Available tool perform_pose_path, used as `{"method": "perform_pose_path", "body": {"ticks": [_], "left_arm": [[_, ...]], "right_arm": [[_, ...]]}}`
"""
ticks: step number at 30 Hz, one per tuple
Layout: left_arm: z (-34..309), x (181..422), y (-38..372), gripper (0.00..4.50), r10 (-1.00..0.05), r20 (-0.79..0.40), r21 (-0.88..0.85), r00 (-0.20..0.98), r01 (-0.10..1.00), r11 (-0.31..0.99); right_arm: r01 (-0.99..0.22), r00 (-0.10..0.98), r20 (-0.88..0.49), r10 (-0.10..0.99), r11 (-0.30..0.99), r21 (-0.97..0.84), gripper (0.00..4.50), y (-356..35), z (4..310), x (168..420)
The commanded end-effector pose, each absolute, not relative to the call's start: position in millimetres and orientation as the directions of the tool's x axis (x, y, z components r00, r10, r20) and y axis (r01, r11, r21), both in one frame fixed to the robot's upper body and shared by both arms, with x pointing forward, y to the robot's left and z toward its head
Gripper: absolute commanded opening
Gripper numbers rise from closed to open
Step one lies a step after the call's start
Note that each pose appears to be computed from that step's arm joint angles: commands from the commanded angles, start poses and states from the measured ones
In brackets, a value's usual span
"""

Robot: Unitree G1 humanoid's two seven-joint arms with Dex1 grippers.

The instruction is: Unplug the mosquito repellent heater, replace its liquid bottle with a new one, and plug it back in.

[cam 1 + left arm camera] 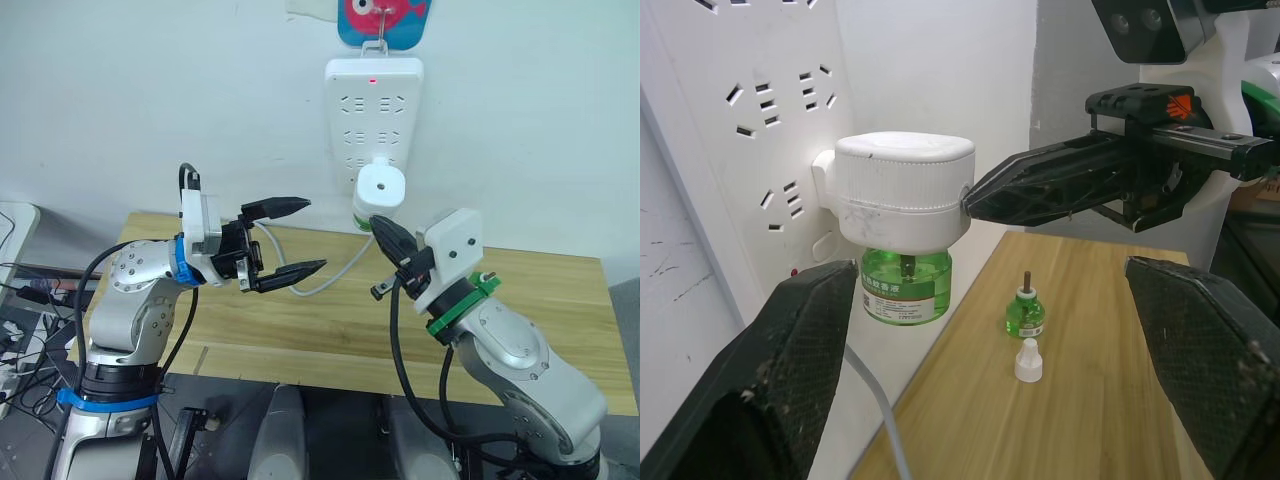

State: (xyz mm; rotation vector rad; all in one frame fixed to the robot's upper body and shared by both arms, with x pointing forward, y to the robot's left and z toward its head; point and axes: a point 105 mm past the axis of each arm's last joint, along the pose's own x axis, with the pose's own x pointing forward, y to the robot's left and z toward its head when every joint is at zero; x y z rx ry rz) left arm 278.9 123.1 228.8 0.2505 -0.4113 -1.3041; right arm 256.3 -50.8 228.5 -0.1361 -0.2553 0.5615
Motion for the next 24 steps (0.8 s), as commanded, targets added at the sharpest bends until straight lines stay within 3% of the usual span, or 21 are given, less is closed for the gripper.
{"method": "perform_pose_path", "body": {"ticks": [1,17,20,24], "left_arm": [[235,276,121,4.5,-0.968,0.167,0.441,0.188,0.864,0.244],[232,286,125,4.5,-0.958,0.168,0.399,0.231,0.873,0.281],[230,292,131,4.5,-0.955,0.145,0.403,0.258,0.866,0.295],[230,298,140,4.5,-0.951,0.122,0.407,0.284,0.86,0.309]], "right_arm": [[-0.443,0.832,0.27,0.485,0.873,-0.204,0.06,-63,244,258],[-0.615,0.725,0.188,0.662,0.746,-0.254,0.06,-63,231,229],[-0.628,0.708,0.16,0.688,0.717,-0.303,0.6,-80,230,225],[-0.615,0.707,0.124,0.697,0.691,-0.379,1.93,-101,233,222]]}}
